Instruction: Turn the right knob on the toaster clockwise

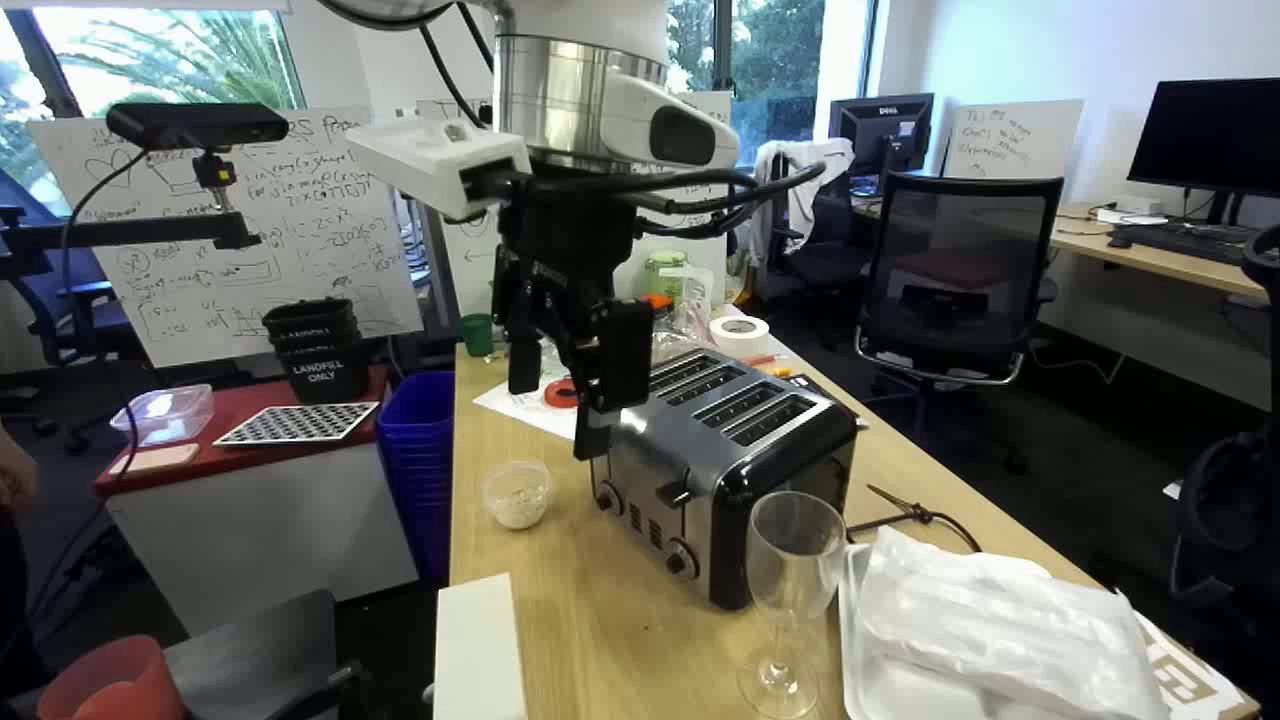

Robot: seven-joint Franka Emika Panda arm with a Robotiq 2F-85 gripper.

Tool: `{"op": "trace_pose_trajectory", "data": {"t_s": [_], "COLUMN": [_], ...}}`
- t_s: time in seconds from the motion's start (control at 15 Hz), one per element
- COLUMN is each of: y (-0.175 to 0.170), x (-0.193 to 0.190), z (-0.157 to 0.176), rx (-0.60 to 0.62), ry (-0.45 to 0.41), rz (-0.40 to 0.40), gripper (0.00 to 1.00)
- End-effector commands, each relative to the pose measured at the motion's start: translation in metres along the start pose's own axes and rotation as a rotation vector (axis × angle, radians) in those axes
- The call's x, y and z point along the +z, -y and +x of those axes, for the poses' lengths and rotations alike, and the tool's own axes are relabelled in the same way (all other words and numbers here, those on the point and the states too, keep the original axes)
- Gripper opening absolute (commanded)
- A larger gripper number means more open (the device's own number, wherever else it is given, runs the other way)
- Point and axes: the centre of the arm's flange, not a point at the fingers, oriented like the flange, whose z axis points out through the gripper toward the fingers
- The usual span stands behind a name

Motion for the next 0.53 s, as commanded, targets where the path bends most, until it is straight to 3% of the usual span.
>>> {"op": "trace_pose_trajectory", "data": {"t_s": [0.0,0.33,0.47], "y": [0.0,0.008,0.013], "x": [0.0,0.014,0.024], "z": [0.0,0.0,0.002], "rx": [0.0,0.084,0.124], "ry": [0.0,0.031,0.055], "rz": [0.0,0.036,0.096], "gripper": [1.0,1.0,1.0]}}
